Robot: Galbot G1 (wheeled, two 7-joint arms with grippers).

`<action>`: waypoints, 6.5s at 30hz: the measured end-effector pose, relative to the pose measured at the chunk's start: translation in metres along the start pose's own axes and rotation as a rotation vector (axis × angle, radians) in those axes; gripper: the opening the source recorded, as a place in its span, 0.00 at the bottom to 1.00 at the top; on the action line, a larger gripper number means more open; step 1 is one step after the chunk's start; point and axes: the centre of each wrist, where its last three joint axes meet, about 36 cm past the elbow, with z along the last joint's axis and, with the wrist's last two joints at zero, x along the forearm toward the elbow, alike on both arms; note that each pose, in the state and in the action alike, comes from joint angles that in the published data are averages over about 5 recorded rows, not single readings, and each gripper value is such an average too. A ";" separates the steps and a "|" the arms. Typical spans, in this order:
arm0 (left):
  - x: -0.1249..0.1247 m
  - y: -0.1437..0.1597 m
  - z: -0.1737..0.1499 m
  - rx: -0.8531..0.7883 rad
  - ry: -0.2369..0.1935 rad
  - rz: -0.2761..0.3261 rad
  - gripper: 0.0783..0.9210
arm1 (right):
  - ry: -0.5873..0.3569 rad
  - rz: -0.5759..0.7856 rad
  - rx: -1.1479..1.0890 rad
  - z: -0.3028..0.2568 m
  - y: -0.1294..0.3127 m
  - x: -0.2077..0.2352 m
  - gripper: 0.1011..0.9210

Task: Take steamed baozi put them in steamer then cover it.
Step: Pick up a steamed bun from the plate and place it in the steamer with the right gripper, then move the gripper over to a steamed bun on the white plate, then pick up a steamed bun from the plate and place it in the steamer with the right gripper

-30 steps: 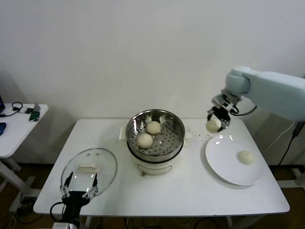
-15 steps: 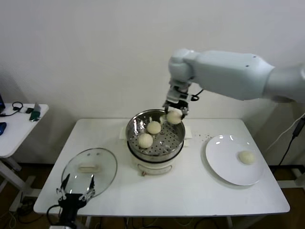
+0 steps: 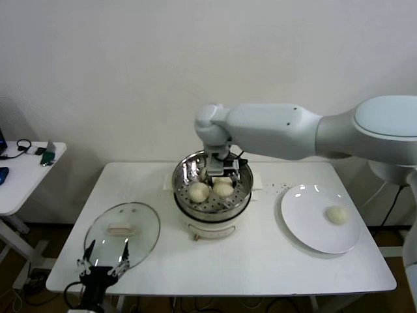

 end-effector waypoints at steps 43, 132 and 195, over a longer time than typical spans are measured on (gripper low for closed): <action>-0.002 -0.005 0.002 0.002 0.003 0.018 0.88 | 0.023 0.073 -0.102 0.027 0.054 0.033 0.88; -0.007 -0.017 -0.008 -0.033 0.006 -0.002 0.88 | -0.075 -0.038 -1.468 0.033 0.456 -0.243 0.69; -0.010 -0.031 -0.007 -0.005 -0.050 0.109 0.88 | -0.242 0.097 -1.351 0.095 0.091 -0.050 0.71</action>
